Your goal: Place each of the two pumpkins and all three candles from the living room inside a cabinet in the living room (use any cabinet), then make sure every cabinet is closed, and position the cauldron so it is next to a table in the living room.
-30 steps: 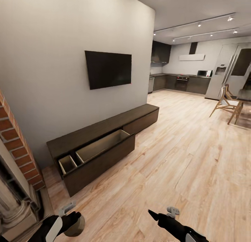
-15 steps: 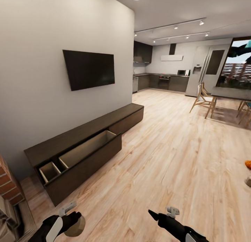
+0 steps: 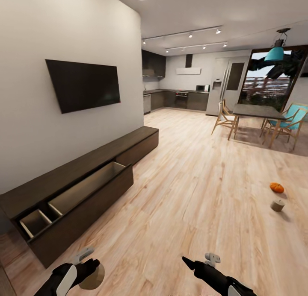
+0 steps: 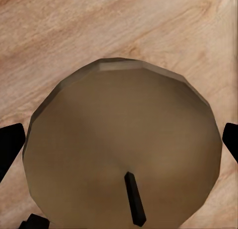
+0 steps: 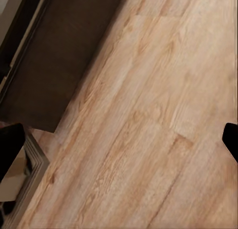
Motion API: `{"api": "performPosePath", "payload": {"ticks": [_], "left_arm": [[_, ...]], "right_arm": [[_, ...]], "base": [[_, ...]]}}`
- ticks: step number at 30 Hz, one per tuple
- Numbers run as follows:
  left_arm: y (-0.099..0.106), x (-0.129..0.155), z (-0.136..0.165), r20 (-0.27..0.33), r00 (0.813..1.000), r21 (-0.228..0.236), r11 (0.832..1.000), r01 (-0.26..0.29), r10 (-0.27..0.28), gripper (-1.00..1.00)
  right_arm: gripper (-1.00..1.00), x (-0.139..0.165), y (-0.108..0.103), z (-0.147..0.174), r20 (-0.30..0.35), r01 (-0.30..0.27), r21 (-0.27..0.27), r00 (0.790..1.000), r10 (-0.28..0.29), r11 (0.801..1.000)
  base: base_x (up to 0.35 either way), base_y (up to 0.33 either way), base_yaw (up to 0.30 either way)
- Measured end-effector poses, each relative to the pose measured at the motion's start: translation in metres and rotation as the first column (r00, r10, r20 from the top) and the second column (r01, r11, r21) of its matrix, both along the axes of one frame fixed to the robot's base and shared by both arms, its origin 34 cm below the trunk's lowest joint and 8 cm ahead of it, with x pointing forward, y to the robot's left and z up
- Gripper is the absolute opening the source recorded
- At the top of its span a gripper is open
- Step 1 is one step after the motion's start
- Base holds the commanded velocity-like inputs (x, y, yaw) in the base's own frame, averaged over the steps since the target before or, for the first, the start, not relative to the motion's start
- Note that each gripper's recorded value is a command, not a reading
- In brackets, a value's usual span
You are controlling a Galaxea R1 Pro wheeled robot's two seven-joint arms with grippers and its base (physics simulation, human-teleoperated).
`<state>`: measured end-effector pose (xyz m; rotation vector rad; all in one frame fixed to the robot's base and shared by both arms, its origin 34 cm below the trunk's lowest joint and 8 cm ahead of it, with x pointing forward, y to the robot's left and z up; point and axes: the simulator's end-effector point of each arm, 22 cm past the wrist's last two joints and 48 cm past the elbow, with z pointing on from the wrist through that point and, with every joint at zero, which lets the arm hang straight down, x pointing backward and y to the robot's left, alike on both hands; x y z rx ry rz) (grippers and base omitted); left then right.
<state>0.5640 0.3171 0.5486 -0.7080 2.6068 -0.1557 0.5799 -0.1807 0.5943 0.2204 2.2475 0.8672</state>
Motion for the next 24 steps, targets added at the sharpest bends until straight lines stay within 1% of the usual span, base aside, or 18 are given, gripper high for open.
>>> {"api": "performPosePath", "payload": {"ticks": [6, 12, 17, 20, 24], "left_arm": [[0.0, 0.0, 0.0, 0.0, 1.0, 0.0, 1.0, 0.0, 0.0, -1.0], [0.0002, -0.0005, -0.0007, -0.002, 1.0, 0.0, 1.0, 0.0, 0.0, -1.0], [0.0003, -0.0019, -0.0029, -0.007, 1.0, 0.0, 1.0, 0.0, 0.0, -1.0], [0.0002, -0.003, -0.0044, -0.011, 1.0, 0.0, 1.0, 0.0, 0.0, -1.0], [0.0003, -0.0036, -0.0051, -0.012, 1.0, 0.0, 1.0, 0.0, 0.0, -1.0]], "right_arm": [[1.0, -0.0005, 0.0044, 0.0041, 0.01, -0.013, 0.023, 1.0, 0.013, 1.0], [1.0, -0.001, 0.0053, 0.0038, 0.008, -0.014, 0.027, 1.0, 0.014, 1.0], [1.0, -0.0022, 0.0049, 0.001, -0.001, -0.013, 0.027, 1.0, 0.013, 1.0], [1.0, -0.0028, 0.0042, -0.0004, -0.003, -0.011, 0.025, 1.0, 0.011, 1.0], [1.0, -0.0029, 0.0036, -0.001, -0.002, -0.01, 0.024, 1.0, 0.01, 1.0]], "base": [[0.0, 0.0, -0.29], [0.0, 0.0, -0.275], [0.023, 0.0, -0.196], [0.198, 0.0, -0.091], [0.306, 0.0, -0.02]]}}
